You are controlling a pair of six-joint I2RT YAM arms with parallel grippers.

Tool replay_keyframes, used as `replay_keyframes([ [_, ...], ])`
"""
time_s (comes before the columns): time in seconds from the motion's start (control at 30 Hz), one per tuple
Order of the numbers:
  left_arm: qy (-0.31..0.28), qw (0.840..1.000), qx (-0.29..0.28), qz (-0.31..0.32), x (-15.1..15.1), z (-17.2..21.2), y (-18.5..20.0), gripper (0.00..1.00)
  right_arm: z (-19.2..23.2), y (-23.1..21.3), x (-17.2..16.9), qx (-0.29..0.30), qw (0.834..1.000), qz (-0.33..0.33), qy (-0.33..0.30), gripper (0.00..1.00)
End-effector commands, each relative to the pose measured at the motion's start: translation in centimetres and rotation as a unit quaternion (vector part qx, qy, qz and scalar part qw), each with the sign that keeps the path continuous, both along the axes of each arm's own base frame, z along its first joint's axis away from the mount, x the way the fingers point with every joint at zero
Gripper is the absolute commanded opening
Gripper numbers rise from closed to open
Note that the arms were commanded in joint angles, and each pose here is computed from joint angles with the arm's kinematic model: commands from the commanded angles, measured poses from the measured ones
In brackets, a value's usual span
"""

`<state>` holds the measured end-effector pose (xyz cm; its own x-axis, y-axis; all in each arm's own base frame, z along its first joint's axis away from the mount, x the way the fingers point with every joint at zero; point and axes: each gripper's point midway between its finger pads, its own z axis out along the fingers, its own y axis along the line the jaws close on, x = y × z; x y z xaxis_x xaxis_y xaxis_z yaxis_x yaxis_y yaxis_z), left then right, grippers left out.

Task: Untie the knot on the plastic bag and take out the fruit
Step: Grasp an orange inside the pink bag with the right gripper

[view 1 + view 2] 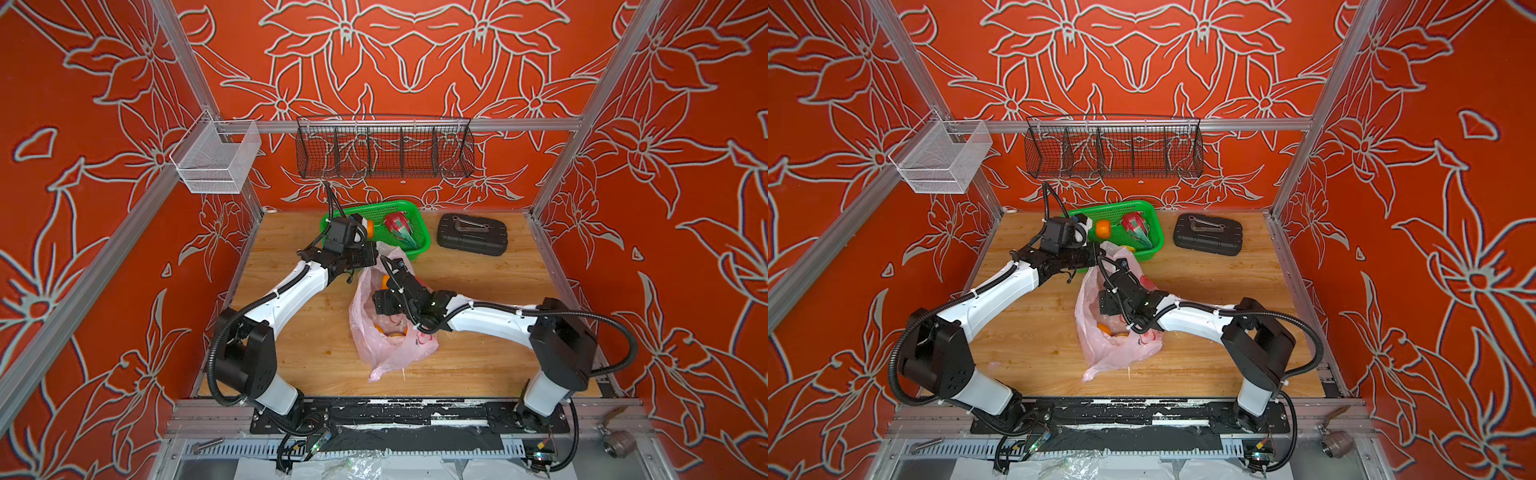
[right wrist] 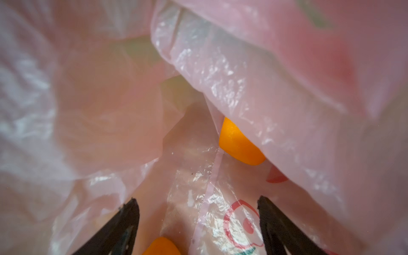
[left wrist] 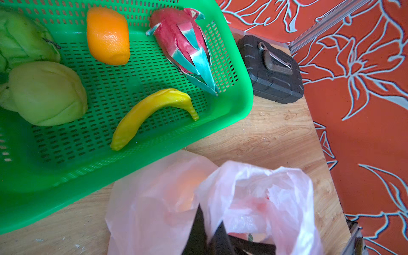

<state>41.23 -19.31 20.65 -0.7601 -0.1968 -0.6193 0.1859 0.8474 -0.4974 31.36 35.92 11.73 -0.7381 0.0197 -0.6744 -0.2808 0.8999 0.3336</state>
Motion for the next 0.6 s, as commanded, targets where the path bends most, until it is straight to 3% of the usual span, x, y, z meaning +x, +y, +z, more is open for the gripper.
replay_keyframes([
  [0.0,-0.015,1.0,-0.015,0.005,0.8,1.2,-0.4,0.0,0.7,0.0,2.4,0.029,0.997,-0.072,-0.009,0.87],
  [0.13,-0.014,1.0,-0.024,0.003,1.0,1.1,-0.7,0.0,-0.6,-0.4,4.1,0.021,0.995,-0.101,-0.004,0.87],
  [0.43,-0.004,0.999,-0.03,-0.027,0.9,0.6,-1.7,0.0,-2.4,0.2,7.4,0.012,0.995,-0.095,-0.033,0.88],
  [0.57,-0.002,0.999,-0.031,-0.03,0.9,0.5,-1.8,0.0,-3.3,0.8,8.4,0.012,0.996,-0.083,-0.042,0.78],
])
